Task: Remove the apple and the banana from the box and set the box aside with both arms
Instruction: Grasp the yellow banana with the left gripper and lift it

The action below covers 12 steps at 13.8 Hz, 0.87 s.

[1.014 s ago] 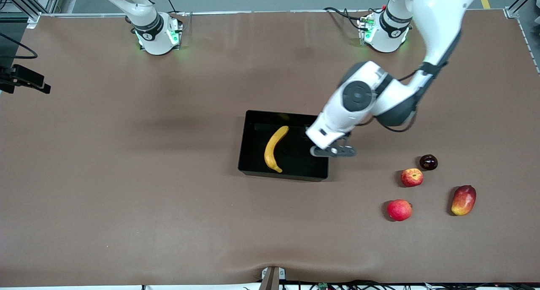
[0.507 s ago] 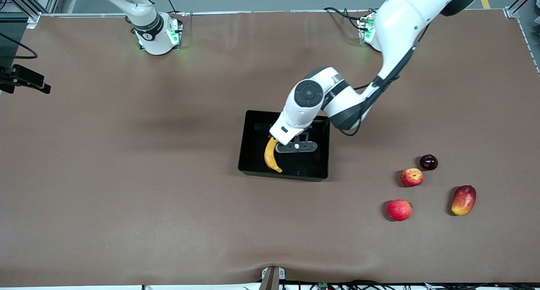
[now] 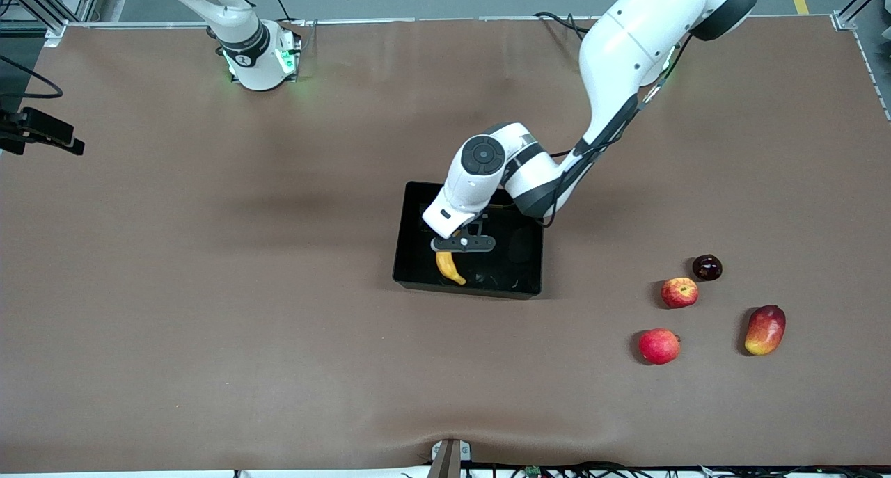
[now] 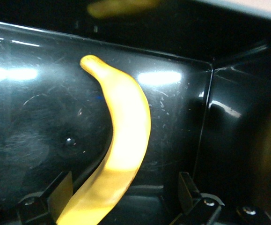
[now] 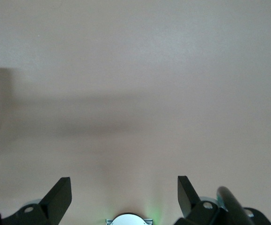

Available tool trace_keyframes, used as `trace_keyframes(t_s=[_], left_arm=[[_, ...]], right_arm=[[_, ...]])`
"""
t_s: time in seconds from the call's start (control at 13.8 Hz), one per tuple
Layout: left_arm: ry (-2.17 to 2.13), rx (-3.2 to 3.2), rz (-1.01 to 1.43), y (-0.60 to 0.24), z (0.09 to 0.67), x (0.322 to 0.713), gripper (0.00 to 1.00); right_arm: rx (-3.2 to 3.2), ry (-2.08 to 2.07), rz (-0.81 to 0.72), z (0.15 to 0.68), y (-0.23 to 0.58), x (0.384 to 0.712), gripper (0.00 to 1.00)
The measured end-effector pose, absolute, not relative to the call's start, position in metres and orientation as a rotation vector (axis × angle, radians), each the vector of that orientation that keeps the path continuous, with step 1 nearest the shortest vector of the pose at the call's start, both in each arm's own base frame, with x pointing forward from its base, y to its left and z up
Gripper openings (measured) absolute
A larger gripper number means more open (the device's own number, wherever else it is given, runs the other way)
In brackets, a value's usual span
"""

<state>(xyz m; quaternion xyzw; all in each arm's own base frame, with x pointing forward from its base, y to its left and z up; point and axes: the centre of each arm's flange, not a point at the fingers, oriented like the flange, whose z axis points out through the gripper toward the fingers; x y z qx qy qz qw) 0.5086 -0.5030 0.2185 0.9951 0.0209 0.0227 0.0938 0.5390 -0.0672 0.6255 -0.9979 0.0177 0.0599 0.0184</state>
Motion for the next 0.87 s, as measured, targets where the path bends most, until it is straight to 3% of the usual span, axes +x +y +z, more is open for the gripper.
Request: trace_keyframes(t_s=[0.58,0.87], left_arm=[[0.009,2.958,0.120,-0.515,0.173,0.495,1.00],[-0.012,2.963,0.139,-0.515,0.173,0.496,0.59]], right_arm=[[-3.098,0.056,0.196,0.622,-0.068,0.541,1.00],[-3.098,0.056,0.196,0.622,-0.068,0.541,1.00]])
